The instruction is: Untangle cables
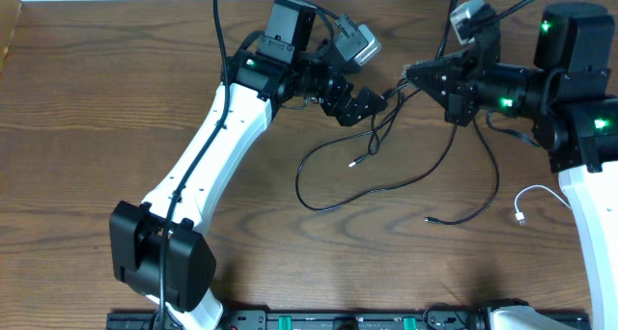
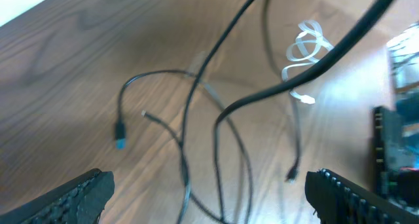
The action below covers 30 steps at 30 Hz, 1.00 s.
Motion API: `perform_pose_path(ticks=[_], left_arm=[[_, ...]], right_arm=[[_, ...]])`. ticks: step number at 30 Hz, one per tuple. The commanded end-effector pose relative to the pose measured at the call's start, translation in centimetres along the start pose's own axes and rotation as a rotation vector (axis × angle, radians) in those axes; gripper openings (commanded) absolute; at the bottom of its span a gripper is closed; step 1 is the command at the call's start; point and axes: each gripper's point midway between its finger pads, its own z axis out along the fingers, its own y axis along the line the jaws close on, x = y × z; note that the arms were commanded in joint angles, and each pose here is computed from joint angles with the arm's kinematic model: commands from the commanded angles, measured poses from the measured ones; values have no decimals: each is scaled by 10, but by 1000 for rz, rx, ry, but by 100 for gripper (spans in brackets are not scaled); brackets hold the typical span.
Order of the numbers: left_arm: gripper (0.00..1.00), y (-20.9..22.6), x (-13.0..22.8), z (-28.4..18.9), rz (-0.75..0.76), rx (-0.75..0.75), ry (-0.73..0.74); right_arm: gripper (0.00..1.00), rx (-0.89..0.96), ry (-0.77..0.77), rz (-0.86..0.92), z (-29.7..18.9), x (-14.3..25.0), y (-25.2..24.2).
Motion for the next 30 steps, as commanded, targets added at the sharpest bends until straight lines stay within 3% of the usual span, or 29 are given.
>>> perform_pose_path(ticks=[1,17,25,26,29,30], left_arm=[[98,-18,-6,-1,14,119,-43],[98,-36,-16,-4,33,224,-94],[98,-11,-8,0,24,80,-43],[92,-6,-6,0,23,50,-32],[49,9,0,1,15,-37,1],[20,12,1,1,10,-53,6]], right_arm=[[1,-45,-15,-39,-2,-5,15],[1,-119,-18,-99,13,-9,43],[1,-157,-23,-106,18,-11,57],[1,-158,-23,-106,18,-11,57],[1,-166,-23,-106,18,-11,58],[1,-171,-24,-106,18,-11,59]])
